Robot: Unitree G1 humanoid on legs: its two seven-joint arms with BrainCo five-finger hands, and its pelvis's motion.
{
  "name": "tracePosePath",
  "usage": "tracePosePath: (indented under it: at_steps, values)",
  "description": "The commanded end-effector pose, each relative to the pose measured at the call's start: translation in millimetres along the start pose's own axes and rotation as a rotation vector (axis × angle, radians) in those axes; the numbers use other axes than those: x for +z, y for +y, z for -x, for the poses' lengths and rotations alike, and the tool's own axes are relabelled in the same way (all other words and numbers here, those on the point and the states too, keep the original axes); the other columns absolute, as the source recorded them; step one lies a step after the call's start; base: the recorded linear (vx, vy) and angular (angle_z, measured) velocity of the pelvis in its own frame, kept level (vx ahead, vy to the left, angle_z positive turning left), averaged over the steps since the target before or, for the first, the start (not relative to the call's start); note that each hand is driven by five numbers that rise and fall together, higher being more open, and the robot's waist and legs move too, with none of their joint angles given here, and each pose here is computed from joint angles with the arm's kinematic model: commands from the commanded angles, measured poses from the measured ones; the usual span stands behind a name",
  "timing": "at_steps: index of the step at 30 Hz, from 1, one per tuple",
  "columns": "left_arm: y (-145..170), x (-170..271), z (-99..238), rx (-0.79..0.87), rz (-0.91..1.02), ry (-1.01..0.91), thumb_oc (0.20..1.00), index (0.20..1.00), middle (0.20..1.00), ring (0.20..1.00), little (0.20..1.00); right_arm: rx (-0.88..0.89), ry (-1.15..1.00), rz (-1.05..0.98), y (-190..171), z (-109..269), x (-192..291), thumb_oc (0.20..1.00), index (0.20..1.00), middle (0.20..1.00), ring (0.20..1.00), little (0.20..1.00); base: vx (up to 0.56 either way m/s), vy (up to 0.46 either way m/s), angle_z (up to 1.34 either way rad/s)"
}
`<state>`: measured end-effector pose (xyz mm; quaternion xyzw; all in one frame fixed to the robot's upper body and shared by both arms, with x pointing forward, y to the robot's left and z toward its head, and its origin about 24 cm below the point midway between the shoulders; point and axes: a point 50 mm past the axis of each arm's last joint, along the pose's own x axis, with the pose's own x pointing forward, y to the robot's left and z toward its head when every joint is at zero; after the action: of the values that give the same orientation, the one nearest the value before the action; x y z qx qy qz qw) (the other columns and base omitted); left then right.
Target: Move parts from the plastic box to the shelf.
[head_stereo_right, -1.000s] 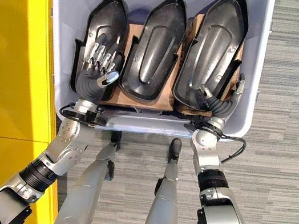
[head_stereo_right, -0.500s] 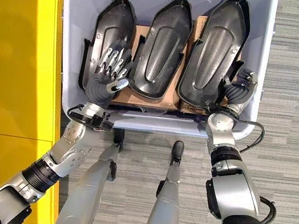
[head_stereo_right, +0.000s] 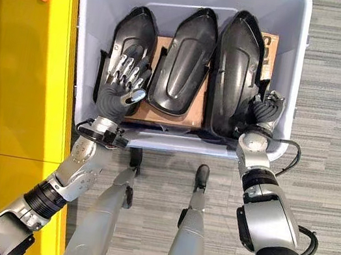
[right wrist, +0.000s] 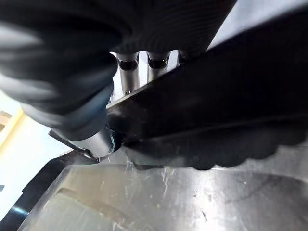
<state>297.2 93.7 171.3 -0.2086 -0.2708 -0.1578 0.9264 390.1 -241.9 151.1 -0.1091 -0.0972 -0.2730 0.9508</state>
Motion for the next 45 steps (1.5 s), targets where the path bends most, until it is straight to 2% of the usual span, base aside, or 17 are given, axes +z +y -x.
tracePosePath:
  at_steps: [1,6,10,13,19,26,30,40,45]
  values:
    - [3.8,18.6,-6.4,-0.020,0.003,-0.098,1.000,1.000,1.000,1.000,1.000,0.015,-0.148,0.041,-5.8,3.1,14.6,0.200,0.200,0.200,0.200,0.200,0.00,0.000,0.00]
    - [11.8,21.3,-1.8,0.001,-0.012,-0.103,1.000,1.000,1.000,1.000,1.000,-0.001,-0.336,-0.010,-15.1,9.8,48.2,0.200,0.200,0.200,0.200,0.200,0.01,-0.001,-0.01]
    - [16.1,19.6,2.2,0.014,-0.014,-0.089,1.000,1.000,1.000,1.000,1.000,-0.001,-0.381,-0.092,-16.0,17.3,56.8,0.200,0.200,0.200,0.200,0.200,0.01,-0.002,-0.02]
    - [21.2,17.1,6.5,0.024,-0.019,-0.066,1.000,1.000,1.000,1.000,1.000,0.050,-0.388,-0.295,-10.8,28.3,63.0,0.200,0.200,0.200,0.200,0.200,0.02,-0.009,-0.08]
    - [38.2,11.9,24.8,0.058,-0.031,-0.002,1.000,1.000,1.000,1.000,1.000,0.197,-0.460,-0.410,5.4,59.5,73.6,0.200,0.200,0.200,0.200,0.200,0.05,-0.024,-0.01]
    - [55.7,9.4,38.3,0.118,-0.068,0.030,1.000,1.000,1.000,1.000,1.000,0.292,-0.456,-0.377,12.8,83.0,60.4,0.200,0.200,0.200,0.200,0.200,0.05,-0.028,-0.04]
    - [74.7,7.5,57.3,0.200,-0.083,0.060,1.000,1.000,1.000,1.000,1.000,0.377,-0.421,-0.370,11.6,100.4,44.0,0.200,0.200,0.200,0.200,0.200,0.06,-0.047,-0.05]
    - [96.2,2.9,90.3,0.324,-0.093,0.116,1.000,1.000,1.000,1.000,1.000,0.490,-0.332,-0.287,14.7,117.3,15.7,0.200,0.200,0.200,0.200,0.200,0.04,-0.105,-0.02]
    - [105.5,2.3,113.0,0.405,-0.101,0.147,1.000,1.000,1.000,1.000,1.000,0.574,-0.424,-0.322,33.3,120.8,40.8,0.200,0.200,0.200,0.200,0.200,-0.07,-0.294,0.01]
